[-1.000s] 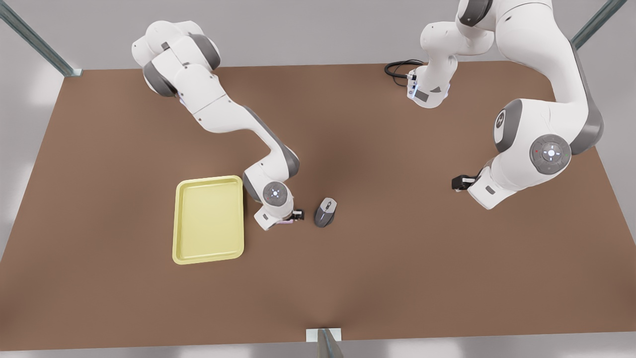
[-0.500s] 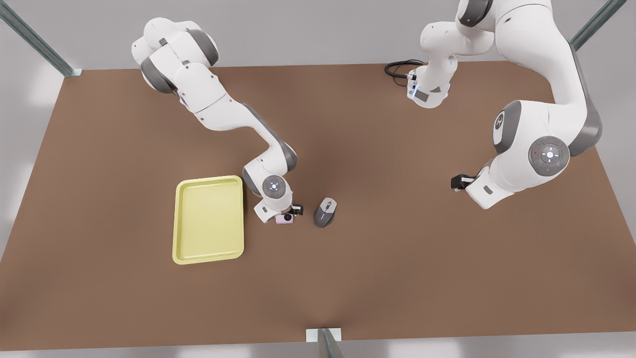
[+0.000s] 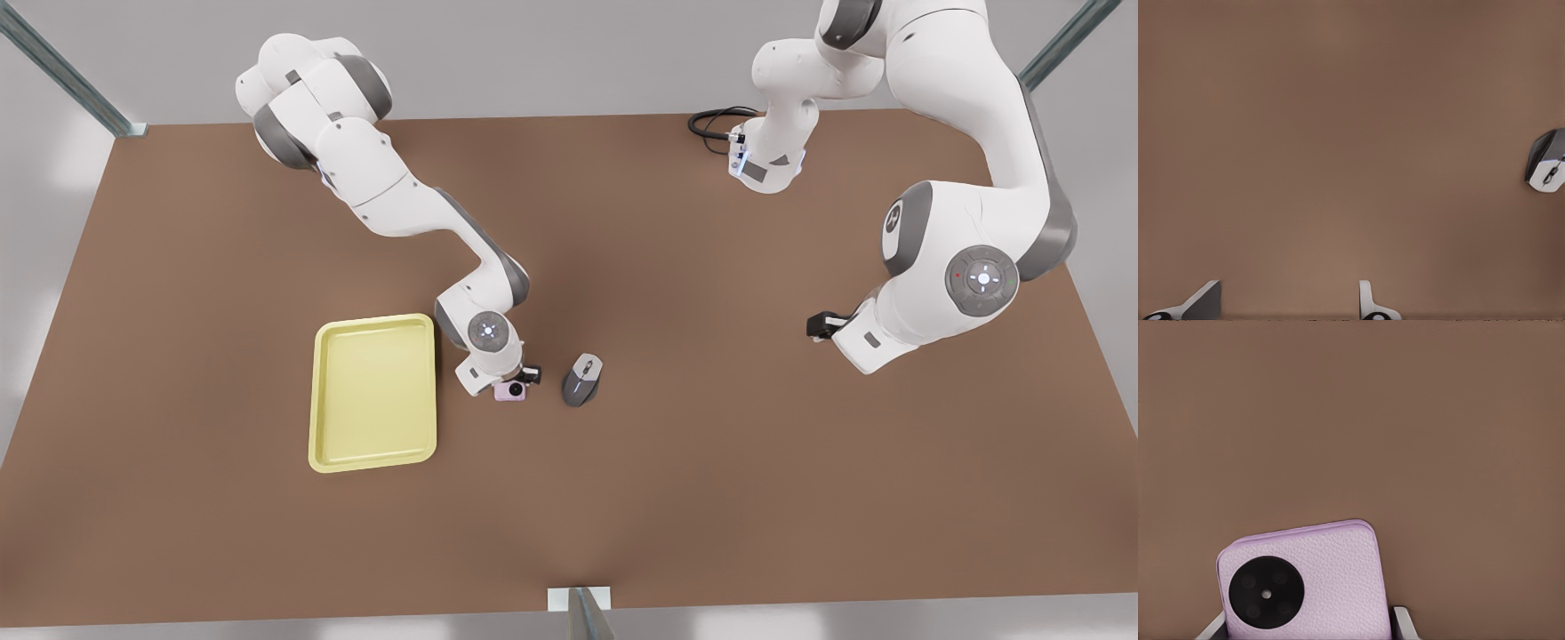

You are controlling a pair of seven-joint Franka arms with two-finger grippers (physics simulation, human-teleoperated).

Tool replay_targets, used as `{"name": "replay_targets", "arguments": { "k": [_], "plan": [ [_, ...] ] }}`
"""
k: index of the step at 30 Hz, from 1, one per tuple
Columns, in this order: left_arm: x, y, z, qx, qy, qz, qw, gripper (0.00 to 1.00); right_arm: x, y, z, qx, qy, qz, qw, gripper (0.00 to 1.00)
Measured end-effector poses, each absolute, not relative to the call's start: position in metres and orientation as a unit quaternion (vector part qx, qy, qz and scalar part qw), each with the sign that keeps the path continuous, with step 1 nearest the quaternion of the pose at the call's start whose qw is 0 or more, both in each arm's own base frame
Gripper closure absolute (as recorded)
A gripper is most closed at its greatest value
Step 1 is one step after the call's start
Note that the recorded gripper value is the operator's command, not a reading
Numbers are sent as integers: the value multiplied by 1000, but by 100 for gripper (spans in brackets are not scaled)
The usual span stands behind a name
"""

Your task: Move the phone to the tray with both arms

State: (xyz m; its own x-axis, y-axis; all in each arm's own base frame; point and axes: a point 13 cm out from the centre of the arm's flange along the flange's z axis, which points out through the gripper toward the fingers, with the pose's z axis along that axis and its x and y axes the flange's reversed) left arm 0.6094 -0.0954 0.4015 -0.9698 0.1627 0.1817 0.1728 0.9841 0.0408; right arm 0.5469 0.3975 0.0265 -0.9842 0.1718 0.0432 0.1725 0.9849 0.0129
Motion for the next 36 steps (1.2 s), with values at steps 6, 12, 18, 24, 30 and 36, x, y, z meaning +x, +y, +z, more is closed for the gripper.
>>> {"name": "replay_targets", "arguments": {
  "k": [6,12,18,24,30,36],
  "plan": [
    [609,-96,402,-87,-992,-28,89,0,551,400,31,-84,-996,-14,15,22],
    [609,-96,403,-88,-992,-28,88,0,571,387,77,-93,-995,-24,-4,22],
    [609,-96,403,-88,-992,-28,89,0,583,261,111,-143,-990,0,11,22],
    [609,-96,403,-87,-992,-27,89,0,566,120,76,-168,-984,15,51,20],
    [609,-96,403,-87,-992,-28,89,0,568,116,73,-109,-993,7,42,0],
    [610,-92,410,-78,-993,-29,81,0,667,68,322,-110,-988,-1,-107,0]
  ]
}}
